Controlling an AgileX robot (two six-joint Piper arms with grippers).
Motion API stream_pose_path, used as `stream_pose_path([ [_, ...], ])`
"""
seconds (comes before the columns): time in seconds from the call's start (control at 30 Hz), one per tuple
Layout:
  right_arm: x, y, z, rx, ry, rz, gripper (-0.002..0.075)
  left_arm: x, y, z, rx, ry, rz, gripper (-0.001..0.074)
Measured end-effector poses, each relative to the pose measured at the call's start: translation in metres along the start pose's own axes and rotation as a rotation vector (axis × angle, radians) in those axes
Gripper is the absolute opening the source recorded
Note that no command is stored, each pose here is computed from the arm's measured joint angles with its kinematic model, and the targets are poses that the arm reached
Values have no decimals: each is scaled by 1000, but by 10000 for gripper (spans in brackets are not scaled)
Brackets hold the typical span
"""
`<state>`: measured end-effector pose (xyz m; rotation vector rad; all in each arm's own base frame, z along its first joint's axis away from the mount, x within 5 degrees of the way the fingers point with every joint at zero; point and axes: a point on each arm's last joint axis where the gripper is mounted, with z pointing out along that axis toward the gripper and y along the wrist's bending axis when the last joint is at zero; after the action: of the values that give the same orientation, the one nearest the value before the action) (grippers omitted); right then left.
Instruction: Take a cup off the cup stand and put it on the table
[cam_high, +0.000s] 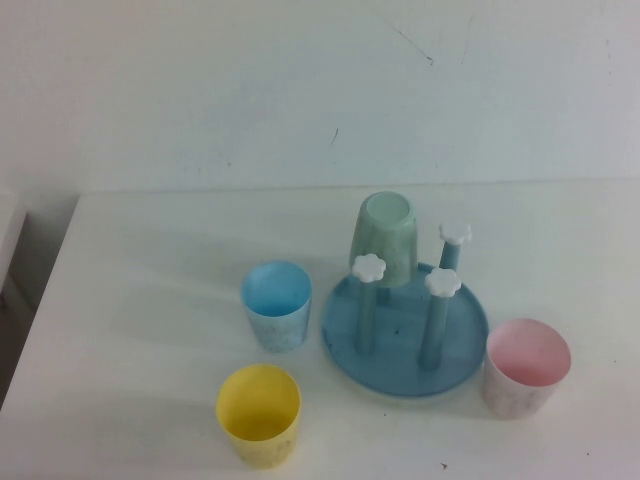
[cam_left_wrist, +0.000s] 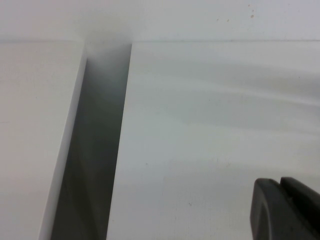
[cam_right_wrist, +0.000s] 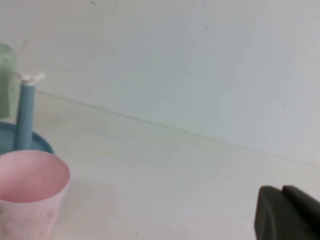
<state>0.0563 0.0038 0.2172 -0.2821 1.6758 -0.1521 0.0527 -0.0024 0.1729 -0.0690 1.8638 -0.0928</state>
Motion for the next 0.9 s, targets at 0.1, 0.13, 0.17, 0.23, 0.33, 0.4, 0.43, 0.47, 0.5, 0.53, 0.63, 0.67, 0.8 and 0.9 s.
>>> stream_pose_path([
  [0.1,16,0,0,66,27,22,-2,0,0,0,0,0,0,-2],
  [0.13,22,1,1,75,39,25,-2,0,0,0,0,0,0,-2],
  [0.17,28,3,2,78,55,21,-2,0,0,0,0,0,0,-2],
  [0.23,35,4,3,73,86,30,-2,0,0,0,0,0,0,-2],
  [0.33,45,7,2,49,178,39,-2,0,0,0,0,0,0,-2],
  [0.4,50,8,1,34,234,38,-2,0,0,0,0,0,0,-2],
  [0.43,50,9,1,33,239,38,-2,0,0,0,0,-2,-1,-2],
  [0.47,50,9,1,33,240,40,-2,0,0,0,0,-2,-1,-2],
  [0.5,50,9,1,33,240,42,-2,0,0,0,1,-2,-2,-2],
  [0.53,50,9,1,34,240,46,-2,0,0,0,1,-2,-2,-2],
  [0.63,50,9,1,34,240,53,-2,0,0,0,1,-2,-2,-2],
  [0.67,50,9,1,35,240,55,-2,0,0,0,1,-2,-2,-2],
  [0.8,50,9,1,35,240,60,-2,0,0,0,1,-2,-2,-2],
  [0.9,50,9,1,36,240,58,-2,0,0,0,1,-2,-2,-2],
])
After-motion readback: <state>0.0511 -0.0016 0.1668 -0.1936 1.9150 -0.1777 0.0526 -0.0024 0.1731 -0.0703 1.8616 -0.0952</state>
